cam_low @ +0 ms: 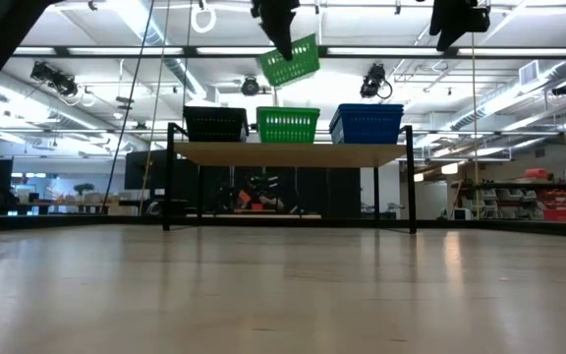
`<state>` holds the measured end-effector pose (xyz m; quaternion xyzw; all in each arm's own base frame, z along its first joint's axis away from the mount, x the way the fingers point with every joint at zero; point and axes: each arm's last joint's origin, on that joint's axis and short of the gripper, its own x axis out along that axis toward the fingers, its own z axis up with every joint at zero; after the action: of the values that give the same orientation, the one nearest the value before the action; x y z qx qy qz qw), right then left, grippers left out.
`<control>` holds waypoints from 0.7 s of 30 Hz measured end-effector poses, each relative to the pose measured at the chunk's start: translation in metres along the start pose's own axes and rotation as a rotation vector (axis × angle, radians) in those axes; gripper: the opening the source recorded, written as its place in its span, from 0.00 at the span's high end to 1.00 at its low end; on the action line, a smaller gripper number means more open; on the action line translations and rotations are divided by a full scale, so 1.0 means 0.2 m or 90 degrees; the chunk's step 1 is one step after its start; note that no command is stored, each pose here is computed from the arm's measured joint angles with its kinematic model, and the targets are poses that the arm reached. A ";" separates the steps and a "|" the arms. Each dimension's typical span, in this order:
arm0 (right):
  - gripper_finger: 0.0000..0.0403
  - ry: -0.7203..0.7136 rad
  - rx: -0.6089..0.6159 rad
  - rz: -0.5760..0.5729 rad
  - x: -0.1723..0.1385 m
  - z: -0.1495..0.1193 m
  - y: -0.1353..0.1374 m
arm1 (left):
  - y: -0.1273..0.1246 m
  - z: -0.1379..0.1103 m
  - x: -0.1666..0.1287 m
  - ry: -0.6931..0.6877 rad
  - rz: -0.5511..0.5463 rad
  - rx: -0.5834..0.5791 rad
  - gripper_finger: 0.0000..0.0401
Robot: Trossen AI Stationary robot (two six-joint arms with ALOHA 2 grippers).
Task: Stack baskets on shelf by color
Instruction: Stack the green basket on top of the other green baskets on the shelf
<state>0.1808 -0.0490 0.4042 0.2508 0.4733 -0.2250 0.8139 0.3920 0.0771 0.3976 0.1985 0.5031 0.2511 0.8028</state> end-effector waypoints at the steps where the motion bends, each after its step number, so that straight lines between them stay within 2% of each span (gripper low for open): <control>1: 0.52 0.002 0.000 -0.001 0.00 0.00 0.00 | 0.02 -0.01 0.01 0.002 -0.007 -0.008 0.97; 8: 0.52 0.007 0.000 -0.003 0.00 -0.01 0.00 | 0.09 -0.04 0.06 0.028 -0.021 -0.024 0.97; 12: 0.52 0.003 0.000 -0.004 0.00 0.00 0.00 | 0.10 -0.06 0.10 0.043 -0.050 -0.024 0.97; 18: 0.52 -0.013 -0.001 0.003 0.00 0.01 0.00 | 0.12 -0.07 0.11 0.050 -0.051 -0.025 0.97; 21: 0.52 -0.023 -0.007 0.008 0.00 0.02 0.01 | 0.12 -0.07 0.11 0.043 -0.082 -0.055 0.97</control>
<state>0.1839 -0.0499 0.4060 0.2451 0.4581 -0.2216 0.8252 0.3830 0.1112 0.3898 0.1222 0.5300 0.2272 0.8078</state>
